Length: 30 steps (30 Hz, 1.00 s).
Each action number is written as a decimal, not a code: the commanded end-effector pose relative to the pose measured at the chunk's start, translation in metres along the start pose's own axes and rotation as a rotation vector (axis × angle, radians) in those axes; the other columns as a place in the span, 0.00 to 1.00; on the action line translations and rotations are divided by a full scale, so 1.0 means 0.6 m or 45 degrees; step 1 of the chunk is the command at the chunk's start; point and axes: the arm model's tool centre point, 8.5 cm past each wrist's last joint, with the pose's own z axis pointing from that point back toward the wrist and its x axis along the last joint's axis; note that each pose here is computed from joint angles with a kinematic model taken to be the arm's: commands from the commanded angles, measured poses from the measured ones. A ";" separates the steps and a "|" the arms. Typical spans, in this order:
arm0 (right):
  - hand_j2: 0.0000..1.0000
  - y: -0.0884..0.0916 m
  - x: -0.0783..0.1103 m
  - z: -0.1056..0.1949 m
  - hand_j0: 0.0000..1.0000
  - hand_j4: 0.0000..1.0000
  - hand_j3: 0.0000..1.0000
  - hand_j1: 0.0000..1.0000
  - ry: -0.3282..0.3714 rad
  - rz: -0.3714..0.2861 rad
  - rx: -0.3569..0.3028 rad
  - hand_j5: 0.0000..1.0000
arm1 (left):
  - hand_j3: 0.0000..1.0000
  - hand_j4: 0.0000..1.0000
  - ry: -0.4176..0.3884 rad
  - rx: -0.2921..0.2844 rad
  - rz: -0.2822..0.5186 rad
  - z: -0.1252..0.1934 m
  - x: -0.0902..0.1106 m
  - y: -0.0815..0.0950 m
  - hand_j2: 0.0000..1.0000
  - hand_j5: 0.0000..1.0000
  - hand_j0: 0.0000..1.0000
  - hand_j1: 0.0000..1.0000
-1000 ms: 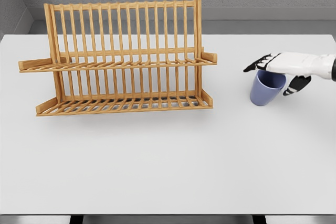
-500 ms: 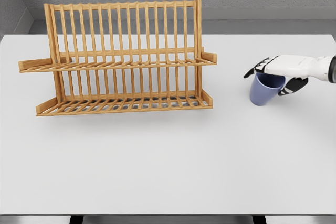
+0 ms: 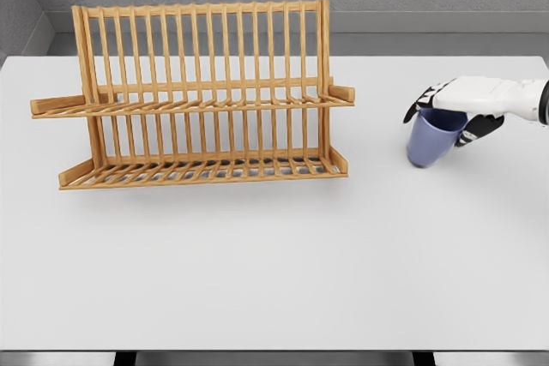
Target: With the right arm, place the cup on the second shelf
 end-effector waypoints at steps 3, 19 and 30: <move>0.73 -0.010 -0.002 0.005 0.73 0.73 0.73 0.73 0.006 0.001 -0.019 0.73 | 1.00 1.00 0.002 0.000 0.000 0.000 -0.002 0.000 1.00 1.00 1.00 1.00; 0.72 -0.081 -0.010 0.046 0.72 0.72 0.72 0.72 0.045 0.045 -0.183 0.72 | 1.00 1.00 0.002 0.000 0.000 0.000 -0.002 0.000 1.00 1.00 1.00 1.00; 0.72 -0.131 0.002 0.070 0.72 0.72 0.72 0.72 0.045 0.114 -0.275 0.72 | 1.00 1.00 0.002 0.000 0.000 0.000 -0.002 0.000 1.00 1.00 1.00 1.00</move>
